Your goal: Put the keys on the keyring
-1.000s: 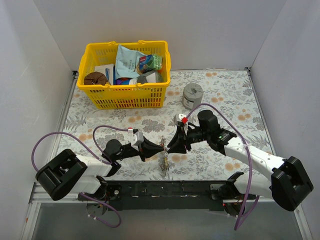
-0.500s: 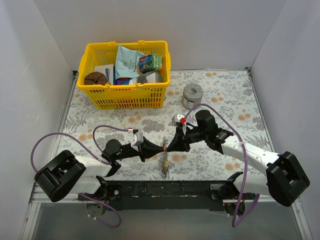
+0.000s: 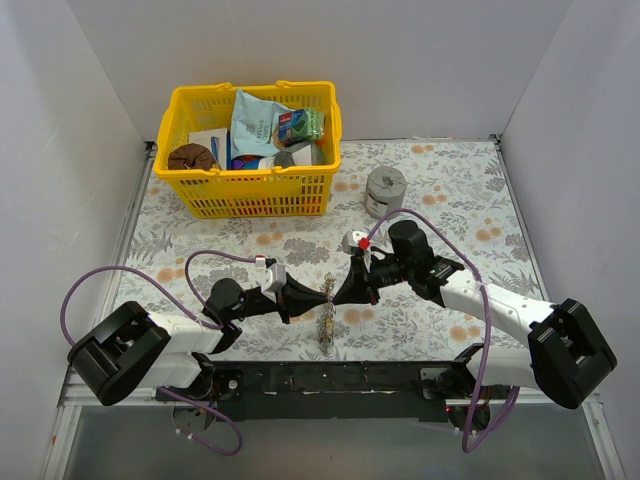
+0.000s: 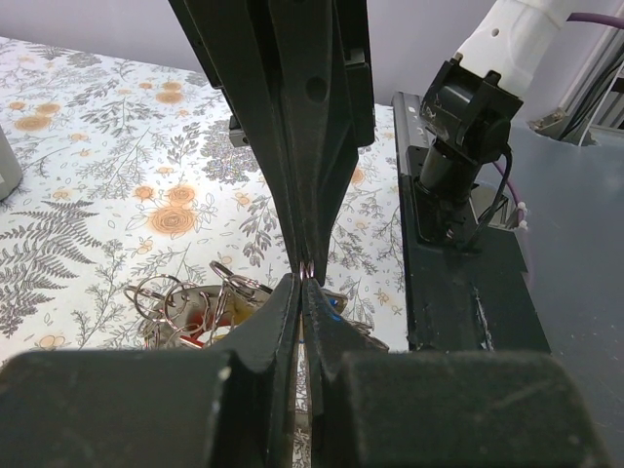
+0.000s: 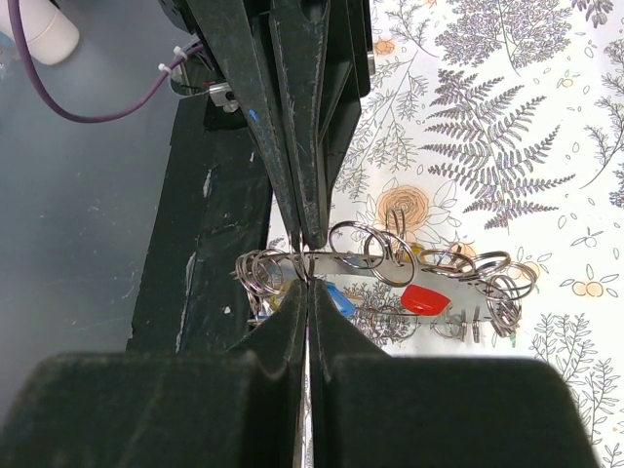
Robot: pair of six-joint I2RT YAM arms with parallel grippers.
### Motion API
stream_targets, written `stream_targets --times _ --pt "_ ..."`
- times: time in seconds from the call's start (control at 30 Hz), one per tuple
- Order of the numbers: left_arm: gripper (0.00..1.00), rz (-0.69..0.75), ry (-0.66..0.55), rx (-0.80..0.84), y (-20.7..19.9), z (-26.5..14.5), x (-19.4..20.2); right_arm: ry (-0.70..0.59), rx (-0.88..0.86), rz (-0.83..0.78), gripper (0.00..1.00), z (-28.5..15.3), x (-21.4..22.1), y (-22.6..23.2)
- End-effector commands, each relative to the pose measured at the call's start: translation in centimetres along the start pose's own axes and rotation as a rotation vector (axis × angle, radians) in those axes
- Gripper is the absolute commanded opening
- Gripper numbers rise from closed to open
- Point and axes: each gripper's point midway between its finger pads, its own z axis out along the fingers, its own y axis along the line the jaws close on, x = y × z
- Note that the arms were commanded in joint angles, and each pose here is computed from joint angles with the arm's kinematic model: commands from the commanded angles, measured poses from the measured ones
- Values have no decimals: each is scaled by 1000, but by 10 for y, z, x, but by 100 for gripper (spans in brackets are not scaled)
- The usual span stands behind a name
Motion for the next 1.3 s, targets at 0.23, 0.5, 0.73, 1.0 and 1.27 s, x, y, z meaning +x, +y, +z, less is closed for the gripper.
stream_targets --times 0.23,0.5,0.73,1.0,1.27 --pt "0 168 -222 54 -11 6 -67 62 -16 35 1 3 26 0" --pt "0 158 -210 60 -11 7 -63 57 -21 21 1 7 17 0" --pt "0 152 -200 55 -11 6 -60 48 3 2 8 7 13 1" --pt "0 162 -167 47 -9 5 -54 2 115 -62 48 -6 -1 0" --pt "0 162 -153 50 -10 3 -49 -39 113 -80 58 -9 -15 7"
